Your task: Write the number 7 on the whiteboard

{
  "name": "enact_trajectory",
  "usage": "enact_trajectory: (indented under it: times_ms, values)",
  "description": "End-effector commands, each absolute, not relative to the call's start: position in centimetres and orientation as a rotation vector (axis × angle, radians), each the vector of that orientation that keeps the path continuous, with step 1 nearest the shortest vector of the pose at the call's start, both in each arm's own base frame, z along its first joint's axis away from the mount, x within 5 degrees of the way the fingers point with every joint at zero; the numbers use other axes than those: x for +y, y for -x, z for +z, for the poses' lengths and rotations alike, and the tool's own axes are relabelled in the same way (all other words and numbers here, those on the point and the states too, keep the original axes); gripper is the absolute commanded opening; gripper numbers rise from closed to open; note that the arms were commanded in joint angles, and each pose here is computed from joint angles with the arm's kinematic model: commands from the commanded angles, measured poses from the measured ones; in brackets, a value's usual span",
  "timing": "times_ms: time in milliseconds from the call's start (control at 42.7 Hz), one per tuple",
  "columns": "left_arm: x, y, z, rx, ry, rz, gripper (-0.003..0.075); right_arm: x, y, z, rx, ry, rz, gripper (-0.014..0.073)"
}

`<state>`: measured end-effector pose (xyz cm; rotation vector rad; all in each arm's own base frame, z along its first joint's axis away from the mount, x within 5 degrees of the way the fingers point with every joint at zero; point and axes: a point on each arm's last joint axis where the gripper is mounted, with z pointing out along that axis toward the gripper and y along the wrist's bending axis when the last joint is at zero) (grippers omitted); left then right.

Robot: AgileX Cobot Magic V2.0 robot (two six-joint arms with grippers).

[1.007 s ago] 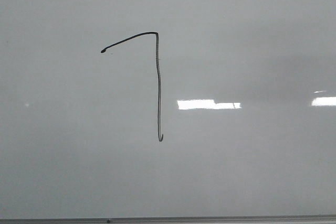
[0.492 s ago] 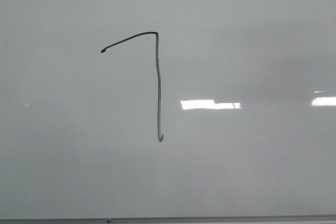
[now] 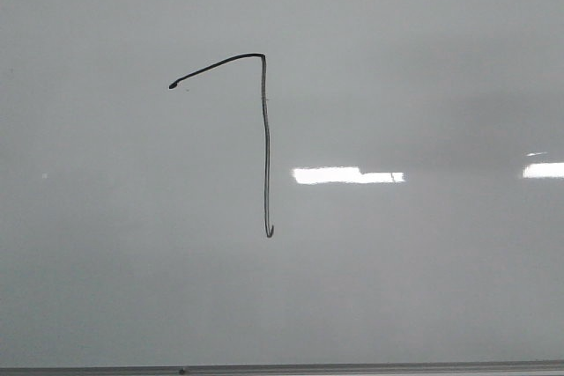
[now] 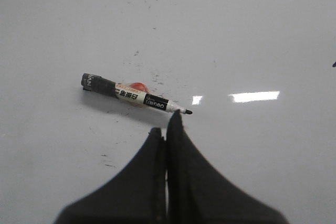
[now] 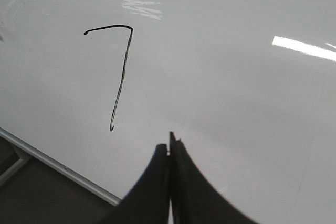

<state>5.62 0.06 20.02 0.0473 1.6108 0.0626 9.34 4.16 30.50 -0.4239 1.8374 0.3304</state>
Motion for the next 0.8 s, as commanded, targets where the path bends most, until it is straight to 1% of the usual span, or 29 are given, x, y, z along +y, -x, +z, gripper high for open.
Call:
enact_trajectory:
  times_ms: [0, 94, 234, 305, 328, 422, 633, 773]
  values:
    - [0.0, -5.5, 20.7, 1.512, -0.032, 0.048, -0.002, 3.9, -9.6, 31.8, 1.773, 0.368, 0.324, -0.0059]
    - [0.0, -5.5, 20.7, 1.512, -0.032, 0.048, -0.002, 3.9, -9.7, 31.7, 1.772, 0.367, 0.309, -0.0059]
    - [0.0, -5.5, 20.7, 1.512, -0.032, 0.048, -0.002, 3.2, -9.8, 31.4, 1.73, 0.355, 0.207, -0.0059]
    - [0.0, -5.5, 20.7, 1.512, -0.032, 0.048, -0.002, 2.7, -9.5, 31.1, 1.701, 0.313, 0.165, -0.0059]
    - [0.0, -5.5, 20.7, 1.512, -0.032, 0.048, -0.002, 2.5, -9.5, 31.0, 1.684, 0.269, 0.16, -0.0059]
    - [0.0, -5.5, 20.7, 1.512, -0.032, 0.048, -0.002, 1.8, -9.1, 29.6, 1.634, 0.164, 0.145, -0.0059]
    - [0.0, -5.5, 20.7, 1.512, -0.032, 0.048, -0.002, 0.7, -7.8, 25.0, 1.508, 0.002, 0.144, -0.0059]
    - [0.0, -5.5, 20.7, 1.512, -0.032, 0.048, -0.002, 0.1, -7.1, 22.2, 1.526, -0.066, 0.097, -0.0059]
